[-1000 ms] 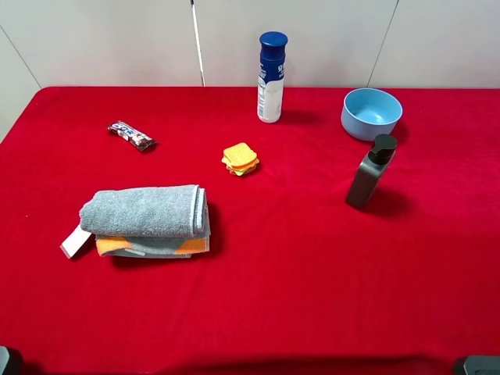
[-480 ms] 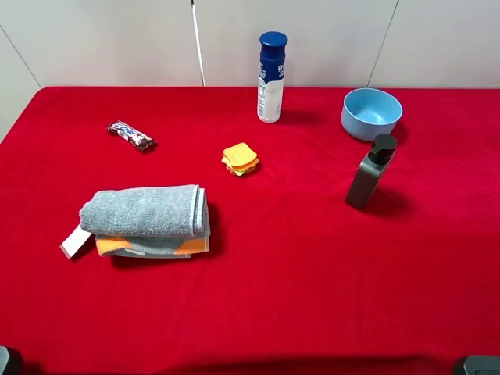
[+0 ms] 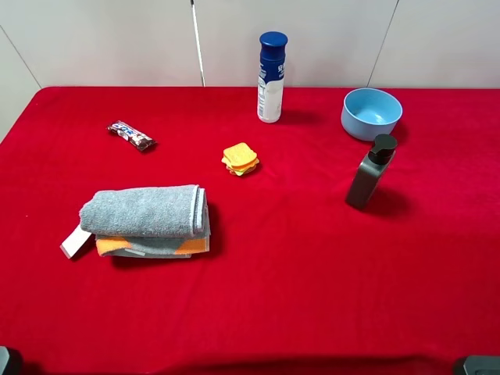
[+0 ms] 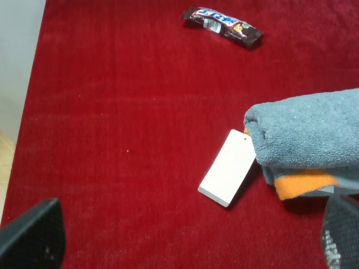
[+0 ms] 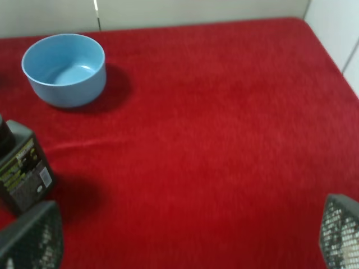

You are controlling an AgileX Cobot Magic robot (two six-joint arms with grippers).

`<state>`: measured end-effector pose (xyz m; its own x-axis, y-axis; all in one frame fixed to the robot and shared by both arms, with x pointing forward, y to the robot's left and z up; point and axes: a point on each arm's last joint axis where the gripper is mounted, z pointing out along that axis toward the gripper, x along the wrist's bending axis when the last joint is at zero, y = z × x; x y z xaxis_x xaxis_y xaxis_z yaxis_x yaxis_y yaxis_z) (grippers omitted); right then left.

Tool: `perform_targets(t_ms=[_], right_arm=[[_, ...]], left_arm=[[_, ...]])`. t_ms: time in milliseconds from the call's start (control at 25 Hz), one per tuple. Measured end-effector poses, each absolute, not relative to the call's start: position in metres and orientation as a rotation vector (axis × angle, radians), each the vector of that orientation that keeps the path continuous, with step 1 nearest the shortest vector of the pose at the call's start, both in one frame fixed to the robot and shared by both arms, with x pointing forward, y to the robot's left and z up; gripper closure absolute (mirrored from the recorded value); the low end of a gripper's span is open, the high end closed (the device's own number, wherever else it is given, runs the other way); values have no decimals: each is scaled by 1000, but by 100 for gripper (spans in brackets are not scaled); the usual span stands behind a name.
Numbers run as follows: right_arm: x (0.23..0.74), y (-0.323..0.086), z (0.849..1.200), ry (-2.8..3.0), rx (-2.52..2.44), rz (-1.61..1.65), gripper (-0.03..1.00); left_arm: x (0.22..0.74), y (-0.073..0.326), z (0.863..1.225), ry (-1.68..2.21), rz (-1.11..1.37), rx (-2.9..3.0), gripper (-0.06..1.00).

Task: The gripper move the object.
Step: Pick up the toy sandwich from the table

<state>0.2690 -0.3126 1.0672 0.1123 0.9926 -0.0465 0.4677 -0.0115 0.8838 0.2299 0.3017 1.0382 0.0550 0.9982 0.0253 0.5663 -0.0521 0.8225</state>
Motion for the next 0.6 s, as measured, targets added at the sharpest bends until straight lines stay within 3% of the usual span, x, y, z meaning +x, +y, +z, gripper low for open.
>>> perform_targets(t_ms=[600], right_arm=[[365,-292,1071,1663,1364,877,27]], left_arm=[[230,302,1038,1581,857,1693,5]])
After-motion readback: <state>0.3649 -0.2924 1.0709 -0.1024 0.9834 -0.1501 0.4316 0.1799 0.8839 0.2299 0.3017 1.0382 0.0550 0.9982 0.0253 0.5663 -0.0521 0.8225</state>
